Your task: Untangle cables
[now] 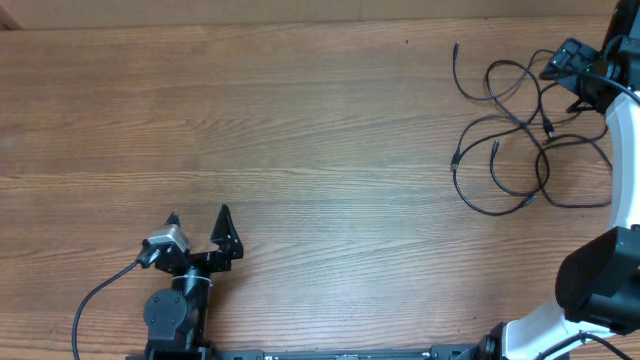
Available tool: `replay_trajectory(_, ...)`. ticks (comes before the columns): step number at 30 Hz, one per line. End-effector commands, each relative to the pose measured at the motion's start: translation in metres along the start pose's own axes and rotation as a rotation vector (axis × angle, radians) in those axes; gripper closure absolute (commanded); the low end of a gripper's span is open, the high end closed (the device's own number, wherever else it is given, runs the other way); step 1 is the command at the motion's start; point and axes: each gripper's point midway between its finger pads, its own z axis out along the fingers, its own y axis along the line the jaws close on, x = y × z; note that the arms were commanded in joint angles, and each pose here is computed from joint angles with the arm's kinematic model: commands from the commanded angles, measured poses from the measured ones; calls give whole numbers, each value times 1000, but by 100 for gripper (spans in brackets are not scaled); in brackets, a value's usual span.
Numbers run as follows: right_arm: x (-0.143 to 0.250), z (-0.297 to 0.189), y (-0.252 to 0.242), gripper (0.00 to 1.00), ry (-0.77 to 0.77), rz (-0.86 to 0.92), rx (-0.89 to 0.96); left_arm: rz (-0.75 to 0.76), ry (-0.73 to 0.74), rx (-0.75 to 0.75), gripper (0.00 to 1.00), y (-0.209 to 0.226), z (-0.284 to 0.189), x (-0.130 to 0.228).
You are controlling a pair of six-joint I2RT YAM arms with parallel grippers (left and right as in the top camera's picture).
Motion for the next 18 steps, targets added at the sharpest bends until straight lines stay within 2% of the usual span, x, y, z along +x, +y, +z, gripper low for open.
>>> replay_trajectory(1,-6,-3,1,0,-16,8,-5,100,-16,-19,0,4,0,-3)
replay_trajectory(18,-6,-3,1,0,-16,8,-5,107,-8,-1,0,1,0,-1)
